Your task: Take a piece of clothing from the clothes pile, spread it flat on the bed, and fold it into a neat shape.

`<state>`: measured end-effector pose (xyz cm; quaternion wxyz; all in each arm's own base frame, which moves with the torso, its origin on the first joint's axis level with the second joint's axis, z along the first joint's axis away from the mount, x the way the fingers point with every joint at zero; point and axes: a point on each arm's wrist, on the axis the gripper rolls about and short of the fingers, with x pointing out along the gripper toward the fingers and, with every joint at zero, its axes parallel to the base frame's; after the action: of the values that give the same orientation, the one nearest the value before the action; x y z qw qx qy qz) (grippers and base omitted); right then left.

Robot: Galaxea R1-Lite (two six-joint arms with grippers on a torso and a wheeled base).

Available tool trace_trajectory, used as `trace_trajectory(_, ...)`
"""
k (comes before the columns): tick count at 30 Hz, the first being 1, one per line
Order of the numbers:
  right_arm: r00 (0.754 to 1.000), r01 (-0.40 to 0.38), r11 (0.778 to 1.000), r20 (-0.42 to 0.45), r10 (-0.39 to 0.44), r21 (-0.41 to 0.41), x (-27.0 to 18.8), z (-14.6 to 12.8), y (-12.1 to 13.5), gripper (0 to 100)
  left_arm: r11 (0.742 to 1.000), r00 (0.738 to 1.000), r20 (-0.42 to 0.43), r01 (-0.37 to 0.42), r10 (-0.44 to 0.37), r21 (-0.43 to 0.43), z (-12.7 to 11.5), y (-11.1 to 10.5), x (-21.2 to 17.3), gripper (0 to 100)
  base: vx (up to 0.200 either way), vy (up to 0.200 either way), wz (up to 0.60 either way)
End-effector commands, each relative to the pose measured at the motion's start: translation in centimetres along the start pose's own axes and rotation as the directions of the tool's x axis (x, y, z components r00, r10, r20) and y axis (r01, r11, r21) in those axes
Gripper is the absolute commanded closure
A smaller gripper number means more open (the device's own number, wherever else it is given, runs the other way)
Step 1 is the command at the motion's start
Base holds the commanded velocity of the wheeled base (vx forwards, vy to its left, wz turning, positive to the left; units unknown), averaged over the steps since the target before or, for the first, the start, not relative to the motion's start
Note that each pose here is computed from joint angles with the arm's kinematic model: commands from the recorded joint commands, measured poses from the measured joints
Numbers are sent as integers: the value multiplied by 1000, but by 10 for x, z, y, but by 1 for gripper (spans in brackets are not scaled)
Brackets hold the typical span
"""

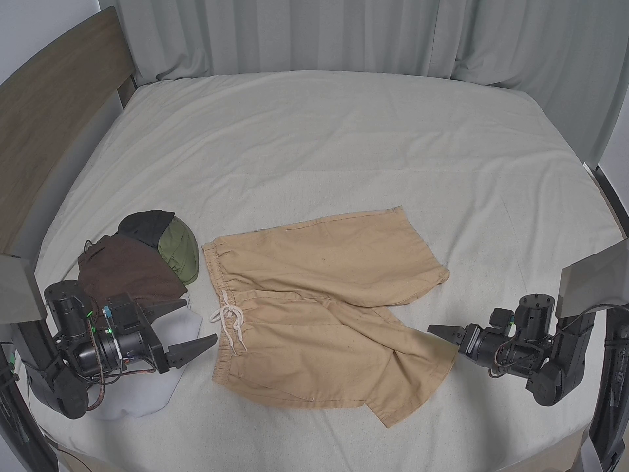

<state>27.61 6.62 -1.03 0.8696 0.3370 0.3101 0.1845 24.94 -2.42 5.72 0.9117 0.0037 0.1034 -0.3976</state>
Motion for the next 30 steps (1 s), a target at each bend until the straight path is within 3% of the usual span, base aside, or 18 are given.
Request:
trace_trajectory(1,1000,1,1000,-4,-1,1,0,-1,0,100,1000,1000,-1,2,-2,0,0,0,1,0,0,0,0)
trace_trajectory(12,999,10,1000,37,-10,-22,2,5,0,100,1000,1000,-1,0,0,0,0,0,1,0,0,0,0)
trace_trajectory(22,989,44,994,146,-30,-97,14,27,-9,100,1000,1000,-1,0,0,-2,0,0,1,0,0,0,0)
trace_trajectory(30,986,56,987,165,-31,-148,20,31,-12,100,1000,1000,-3,-1,1,-3,-1,1,1,0,0,0,0)
